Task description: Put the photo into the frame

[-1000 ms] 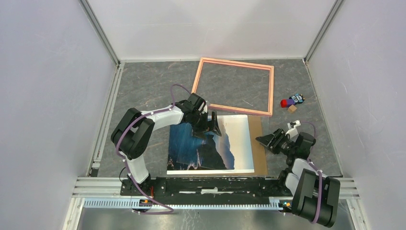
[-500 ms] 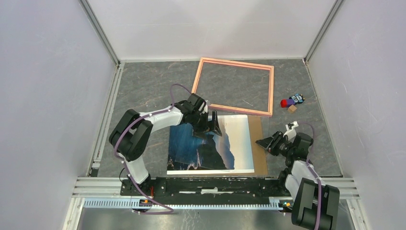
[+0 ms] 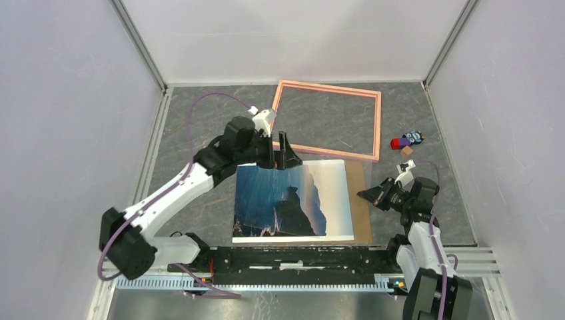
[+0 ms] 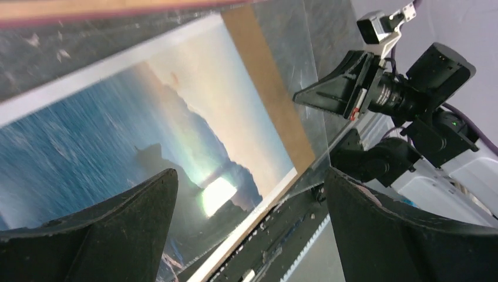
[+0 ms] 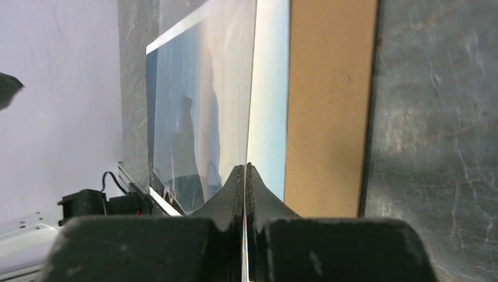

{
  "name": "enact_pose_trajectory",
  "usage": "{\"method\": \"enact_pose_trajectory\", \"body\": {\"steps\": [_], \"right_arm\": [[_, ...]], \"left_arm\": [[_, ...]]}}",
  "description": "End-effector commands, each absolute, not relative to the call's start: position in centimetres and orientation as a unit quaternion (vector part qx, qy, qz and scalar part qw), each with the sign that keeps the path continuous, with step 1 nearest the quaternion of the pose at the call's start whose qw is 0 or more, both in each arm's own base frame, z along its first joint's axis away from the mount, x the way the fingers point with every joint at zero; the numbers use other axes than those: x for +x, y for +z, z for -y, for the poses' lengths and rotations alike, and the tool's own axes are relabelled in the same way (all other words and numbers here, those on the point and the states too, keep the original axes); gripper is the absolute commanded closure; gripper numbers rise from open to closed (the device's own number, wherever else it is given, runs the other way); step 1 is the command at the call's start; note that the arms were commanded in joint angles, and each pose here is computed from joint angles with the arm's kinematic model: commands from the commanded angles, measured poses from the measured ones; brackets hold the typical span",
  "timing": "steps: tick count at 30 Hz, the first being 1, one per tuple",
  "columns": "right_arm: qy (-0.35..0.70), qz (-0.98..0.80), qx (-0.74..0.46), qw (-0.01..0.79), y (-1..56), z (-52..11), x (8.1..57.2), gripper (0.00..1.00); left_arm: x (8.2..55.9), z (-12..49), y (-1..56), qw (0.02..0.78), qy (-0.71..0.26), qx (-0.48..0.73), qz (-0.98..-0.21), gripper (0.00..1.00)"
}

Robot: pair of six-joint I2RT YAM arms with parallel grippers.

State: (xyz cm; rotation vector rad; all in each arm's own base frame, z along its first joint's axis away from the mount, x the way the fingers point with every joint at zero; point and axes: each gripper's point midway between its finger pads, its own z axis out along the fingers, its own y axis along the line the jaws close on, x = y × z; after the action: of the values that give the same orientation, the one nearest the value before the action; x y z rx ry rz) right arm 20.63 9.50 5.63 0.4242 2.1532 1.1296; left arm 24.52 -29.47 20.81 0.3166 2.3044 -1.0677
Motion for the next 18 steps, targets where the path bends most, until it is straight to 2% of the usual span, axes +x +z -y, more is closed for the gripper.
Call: {"method": "enact_pose_trajectory", "body": {"steps": [1,8,18], "right_arm": [[0.410,-0.825,0.086,0.379,9.7,-9.3,21.7,1.00],[0.376,-0.811,0.004,0.449,17.3,-9.1,25.3,1.00],[0.414,-0.768,-0.089,0.480,22.4,-12.8,32.0,1.00]], "left_arm": [[25.0,27.9,24.4,0.386,-0.393,0.144,-0.822,0.00],[24.8,26.2,27.4,0.449,-0.391,0.140,-0.791,0.00],[24.9,26.0,27.2,0.452,-0.386,0.139,-0.792,0.00]]}}
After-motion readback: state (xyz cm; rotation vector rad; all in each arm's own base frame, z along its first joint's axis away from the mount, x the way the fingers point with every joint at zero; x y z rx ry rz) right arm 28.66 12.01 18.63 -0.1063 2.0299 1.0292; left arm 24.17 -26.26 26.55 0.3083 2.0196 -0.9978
